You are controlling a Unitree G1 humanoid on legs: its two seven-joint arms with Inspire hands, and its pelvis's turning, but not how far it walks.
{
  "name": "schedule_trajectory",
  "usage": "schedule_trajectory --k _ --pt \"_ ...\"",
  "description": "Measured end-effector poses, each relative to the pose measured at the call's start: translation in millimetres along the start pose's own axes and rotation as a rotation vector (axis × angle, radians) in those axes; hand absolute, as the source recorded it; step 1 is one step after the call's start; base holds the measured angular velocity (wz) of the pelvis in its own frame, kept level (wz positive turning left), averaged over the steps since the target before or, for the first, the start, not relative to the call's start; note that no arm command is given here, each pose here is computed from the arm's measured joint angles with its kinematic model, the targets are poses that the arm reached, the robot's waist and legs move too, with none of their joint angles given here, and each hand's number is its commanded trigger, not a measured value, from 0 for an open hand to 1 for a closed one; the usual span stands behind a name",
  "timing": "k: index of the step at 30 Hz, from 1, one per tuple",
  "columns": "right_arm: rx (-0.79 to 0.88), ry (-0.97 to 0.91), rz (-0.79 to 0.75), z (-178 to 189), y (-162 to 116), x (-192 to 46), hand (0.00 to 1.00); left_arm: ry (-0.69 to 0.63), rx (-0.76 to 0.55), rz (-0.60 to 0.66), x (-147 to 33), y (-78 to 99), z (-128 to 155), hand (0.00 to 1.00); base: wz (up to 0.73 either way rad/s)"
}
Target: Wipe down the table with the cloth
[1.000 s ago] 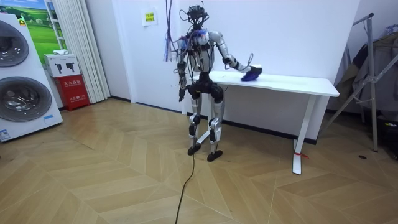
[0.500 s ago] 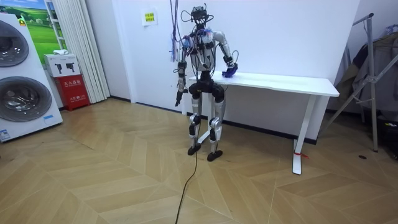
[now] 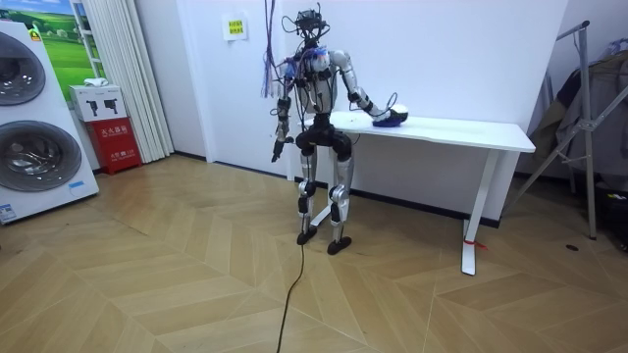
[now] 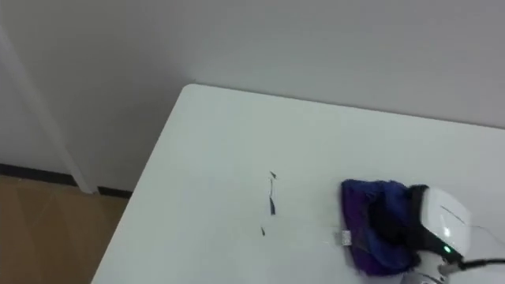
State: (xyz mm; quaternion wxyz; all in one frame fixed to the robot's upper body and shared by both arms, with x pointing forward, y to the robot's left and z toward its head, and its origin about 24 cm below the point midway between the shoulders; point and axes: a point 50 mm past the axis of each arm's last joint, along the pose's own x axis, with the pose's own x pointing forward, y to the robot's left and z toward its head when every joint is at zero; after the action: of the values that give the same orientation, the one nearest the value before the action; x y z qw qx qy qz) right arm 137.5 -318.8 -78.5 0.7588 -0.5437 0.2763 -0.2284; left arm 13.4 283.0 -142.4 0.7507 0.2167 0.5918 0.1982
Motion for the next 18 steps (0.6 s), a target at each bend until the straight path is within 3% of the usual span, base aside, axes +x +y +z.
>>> schedule_trajectory --k 5,11,14,16,18 --pt "-0.013 0.096 0.006 -20.5 -5.3 3.3 1.00 0.004 0.005 -0.007 -0.1 -1.9 0.9 0.00 -0.03" --pt "-0.017 0.043 0.029 21.3 -3.3 17.3 1.00 -0.051 0.009 -0.085 -1.8 -23.9 22.1 0.00 -0.27" --pt "-0.093 -0.160 0.088 77.8 -2.0 16.8 1.00 -0.096 -0.007 -0.126 -3.8 -37.3 39.9 0.00 -0.49" --pt "-0.106 -0.405 0.135 144.6 -3.0 5.7 1.00 -0.115 -0.024 -0.154 -5.3 -44.1 48.6 0.00 -0.10" --pt "-0.112 -0.555 0.155 183.6 -4.6 -2.3 1.00 -0.136 -0.048 -0.170 -6.7 -47.2 56.4 0.00 0.15"
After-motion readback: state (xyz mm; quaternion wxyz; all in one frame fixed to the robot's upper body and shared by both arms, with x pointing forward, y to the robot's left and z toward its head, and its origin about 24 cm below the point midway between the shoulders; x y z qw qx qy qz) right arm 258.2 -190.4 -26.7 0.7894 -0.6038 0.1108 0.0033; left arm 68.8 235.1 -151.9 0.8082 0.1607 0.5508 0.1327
